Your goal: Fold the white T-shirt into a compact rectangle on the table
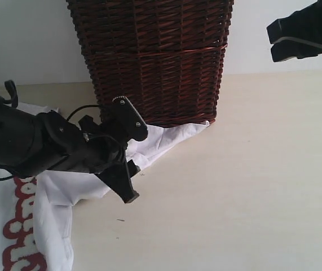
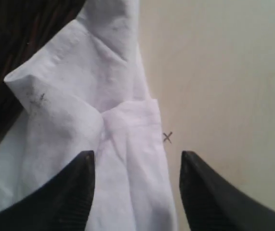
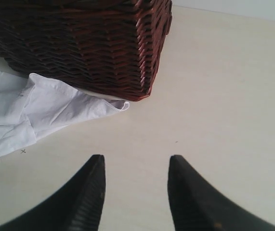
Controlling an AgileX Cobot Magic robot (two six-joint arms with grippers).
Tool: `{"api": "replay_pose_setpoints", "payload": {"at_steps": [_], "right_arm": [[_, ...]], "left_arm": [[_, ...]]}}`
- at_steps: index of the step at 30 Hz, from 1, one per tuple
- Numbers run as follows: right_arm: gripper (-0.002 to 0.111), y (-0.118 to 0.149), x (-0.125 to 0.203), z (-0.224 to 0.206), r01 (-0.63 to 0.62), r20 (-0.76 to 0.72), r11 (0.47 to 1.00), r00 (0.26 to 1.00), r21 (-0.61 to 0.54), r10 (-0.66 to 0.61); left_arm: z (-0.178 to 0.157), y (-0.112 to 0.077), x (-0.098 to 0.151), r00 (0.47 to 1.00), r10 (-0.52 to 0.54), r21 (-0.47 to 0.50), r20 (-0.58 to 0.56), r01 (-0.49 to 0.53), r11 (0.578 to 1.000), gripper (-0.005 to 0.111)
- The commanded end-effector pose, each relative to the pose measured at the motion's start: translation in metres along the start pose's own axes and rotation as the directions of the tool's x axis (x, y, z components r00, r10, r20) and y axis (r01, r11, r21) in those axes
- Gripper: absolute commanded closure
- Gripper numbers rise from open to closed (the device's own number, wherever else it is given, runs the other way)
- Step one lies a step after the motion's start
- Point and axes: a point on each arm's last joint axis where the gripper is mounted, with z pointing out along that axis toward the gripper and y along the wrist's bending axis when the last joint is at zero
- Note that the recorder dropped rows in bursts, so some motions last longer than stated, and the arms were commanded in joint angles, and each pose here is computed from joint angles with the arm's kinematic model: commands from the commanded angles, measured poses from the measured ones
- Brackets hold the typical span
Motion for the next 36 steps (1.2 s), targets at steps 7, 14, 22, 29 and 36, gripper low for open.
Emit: {"api": "replay_pose_setpoints", "payload": {"at_steps": [7, 14, 22, 29, 36], "right_arm": [[0.066, 0.002, 0.0, -0.003, 0.009, 0.015, 1.0, 1.0, -0.021, -0.009], [0.066, 0.002, -0.001, -0.003, 0.009, 0.017, 1.0, 1.0, -0.02, -0.009], [0.066, 0.002, 0.0, -0.003, 0.014, 0.013, 1.0, 1.0, -0.022, -0.014], [0.066, 0.003, 0.0, -0.003, 0.013, 0.01, 1.0, 1.0, -0.024, -0.013], [0.066, 0.003, 0.0, -0.003, 0.013, 0.007, 1.0, 1.0, -0.025, -0.013]], "left_arm": [[0.021, -0.005, 0.013, 0.998, -0.011, -0.03, -0.054, 0.009, 1.0, 0.054], [0.025, -0.004, 0.017, 0.998, -0.009, -0.058, -0.065, 0.005, 0.998, 0.092], [0.001, -0.006, -0.001, 1.0, -0.015, 0.038, -0.005, 0.015, 0.999, 0.103], [0.0, -0.008, -0.001, 1.0, -0.011, 0.067, -0.007, 0.011, 0.998, 0.085], [0.001, -0.009, 0.0, 1.0, -0.003, 0.077, -0.012, 0.004, 0.997, 0.069]]}}
